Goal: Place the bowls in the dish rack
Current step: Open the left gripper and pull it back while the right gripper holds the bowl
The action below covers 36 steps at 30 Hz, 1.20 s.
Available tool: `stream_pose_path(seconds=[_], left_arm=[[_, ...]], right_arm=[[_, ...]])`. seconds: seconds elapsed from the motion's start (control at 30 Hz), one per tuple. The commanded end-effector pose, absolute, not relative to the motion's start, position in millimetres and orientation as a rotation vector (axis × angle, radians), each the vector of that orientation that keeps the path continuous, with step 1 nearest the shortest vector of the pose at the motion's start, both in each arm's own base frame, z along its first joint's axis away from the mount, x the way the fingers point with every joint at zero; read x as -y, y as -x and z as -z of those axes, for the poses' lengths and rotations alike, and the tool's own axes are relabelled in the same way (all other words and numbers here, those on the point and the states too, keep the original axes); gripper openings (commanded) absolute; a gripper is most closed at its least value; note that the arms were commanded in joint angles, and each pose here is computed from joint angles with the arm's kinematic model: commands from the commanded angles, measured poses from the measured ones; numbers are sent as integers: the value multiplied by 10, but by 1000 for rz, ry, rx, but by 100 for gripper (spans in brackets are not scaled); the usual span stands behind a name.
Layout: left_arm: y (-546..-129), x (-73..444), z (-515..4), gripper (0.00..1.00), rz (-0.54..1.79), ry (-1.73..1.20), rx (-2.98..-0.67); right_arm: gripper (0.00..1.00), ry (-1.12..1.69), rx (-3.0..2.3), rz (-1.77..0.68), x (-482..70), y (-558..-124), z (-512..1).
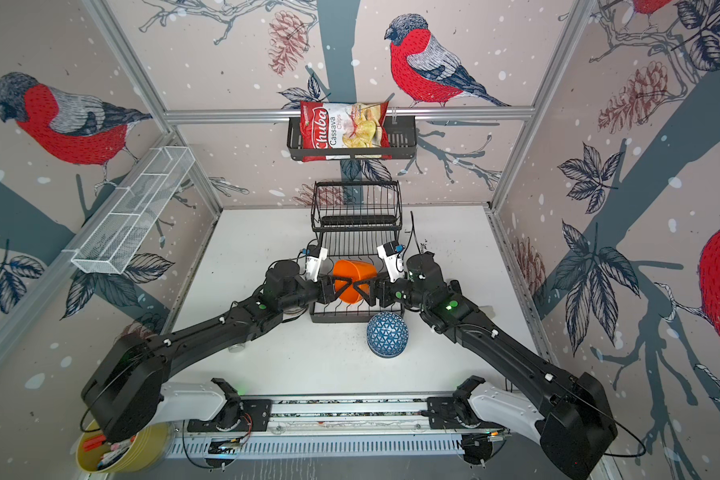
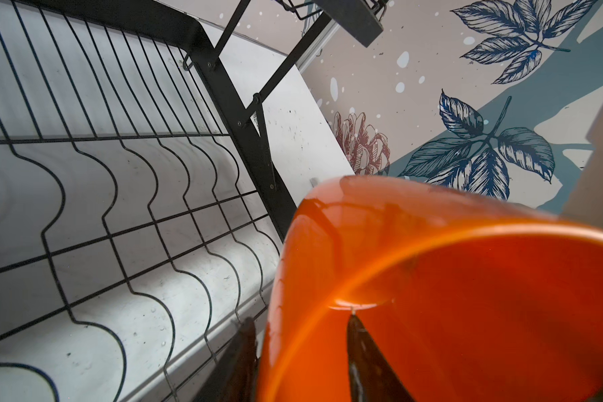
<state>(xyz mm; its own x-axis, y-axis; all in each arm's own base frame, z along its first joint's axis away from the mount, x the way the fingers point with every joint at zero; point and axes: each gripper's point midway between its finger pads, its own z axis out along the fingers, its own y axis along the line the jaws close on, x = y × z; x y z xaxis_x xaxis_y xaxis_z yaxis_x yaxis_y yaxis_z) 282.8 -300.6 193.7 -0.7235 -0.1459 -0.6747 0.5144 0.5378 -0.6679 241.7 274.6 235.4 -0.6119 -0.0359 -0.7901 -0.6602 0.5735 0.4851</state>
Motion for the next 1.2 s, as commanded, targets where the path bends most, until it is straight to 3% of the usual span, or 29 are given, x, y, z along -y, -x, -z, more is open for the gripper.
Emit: stream_pose_path(seconds=[0.0, 0.27, 0.47, 0.7, 1.17], left_arm=[[-2859, 3039, -2075, 51, 1218, -325, -2014], [-2873, 3028, -2059, 78, 1199, -318, -2027], [-2901, 2941, -2035, 89, 1129, -295, -2051], [-2945, 2649, -2062, 96, 932, -229, -2090], [-2780, 1912, -2340, 96, 668, -58, -2009]], right_arm=[[65, 545, -2005, -992, -2736, -2495, -2419], [65, 507, -2010, -911, -2684, -2579, -2382], [65, 477, -1998, -812, -2619, -2685, -2387], [66, 459, -2009, -642, -2568, -2849, -2259], [69, 424, -2022, -190, -2529, -3311, -1884]])
